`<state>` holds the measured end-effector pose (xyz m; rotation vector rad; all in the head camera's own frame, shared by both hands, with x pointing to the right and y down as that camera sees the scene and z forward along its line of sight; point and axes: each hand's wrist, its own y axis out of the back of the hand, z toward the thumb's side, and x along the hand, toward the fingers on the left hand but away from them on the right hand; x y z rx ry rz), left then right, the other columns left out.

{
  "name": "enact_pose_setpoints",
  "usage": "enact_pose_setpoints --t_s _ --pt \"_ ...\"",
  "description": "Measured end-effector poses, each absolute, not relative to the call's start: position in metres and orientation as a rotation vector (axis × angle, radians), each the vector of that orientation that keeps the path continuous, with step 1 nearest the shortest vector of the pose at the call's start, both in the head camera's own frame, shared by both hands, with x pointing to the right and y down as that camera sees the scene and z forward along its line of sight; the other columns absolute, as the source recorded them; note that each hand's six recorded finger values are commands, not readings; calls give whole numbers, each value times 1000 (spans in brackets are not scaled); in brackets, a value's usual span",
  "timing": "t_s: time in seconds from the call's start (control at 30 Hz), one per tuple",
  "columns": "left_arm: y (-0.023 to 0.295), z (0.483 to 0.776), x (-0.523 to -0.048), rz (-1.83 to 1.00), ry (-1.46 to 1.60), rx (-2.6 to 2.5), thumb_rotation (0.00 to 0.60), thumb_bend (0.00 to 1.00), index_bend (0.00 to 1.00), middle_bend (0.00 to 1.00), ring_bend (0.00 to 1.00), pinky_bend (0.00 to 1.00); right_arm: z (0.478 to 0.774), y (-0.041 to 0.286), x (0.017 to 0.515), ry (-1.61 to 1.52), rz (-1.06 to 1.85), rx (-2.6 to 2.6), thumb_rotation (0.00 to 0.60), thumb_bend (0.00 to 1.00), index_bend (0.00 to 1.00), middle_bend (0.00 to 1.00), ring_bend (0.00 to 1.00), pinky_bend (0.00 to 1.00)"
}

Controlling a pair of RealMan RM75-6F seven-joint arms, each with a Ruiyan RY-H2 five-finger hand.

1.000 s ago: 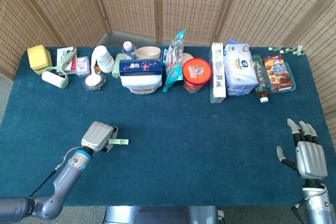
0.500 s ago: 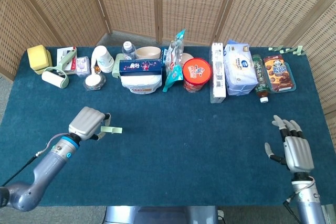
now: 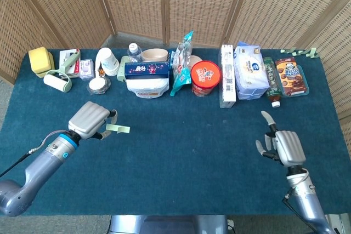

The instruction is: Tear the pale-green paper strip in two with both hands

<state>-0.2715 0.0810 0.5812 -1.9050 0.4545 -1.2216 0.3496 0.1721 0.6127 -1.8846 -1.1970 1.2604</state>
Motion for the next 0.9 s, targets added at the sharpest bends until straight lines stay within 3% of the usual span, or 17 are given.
enact_pose_setpoints --t_s 0.17,0.3,0.4,0.67,0.9 --pt "78 578 -268 -1205 433 -1908 600 403 659 1000 1000 1000 617 165 335 -1181 1201 -1934 520 419 180 1000 1000 965" --pt "75 577 -264 -1195 420 -1909 600 401 658 1000 1000 1000 621 162 325 -1168 1167 -1966 519 302 174 1000 1000 986" --pt "72 576 -261 -1188 408 -1909 600 400 656 1000 1000 1000 623 161 318 -1165 1148 -1991 520 274 190 1000 1000 994" --pt "68 580 -245 -1161 351 -1918 600 400 654 1000 1000 1000 620 158 295 -1214 1052 -2098 528 276 322 1000 1000 994" --pt "66 585 -229 -1141 318 -1935 600 399 654 1000 1000 1000 621 157 276 -1231 987 -2144 528 358 403 1000 1000 995"
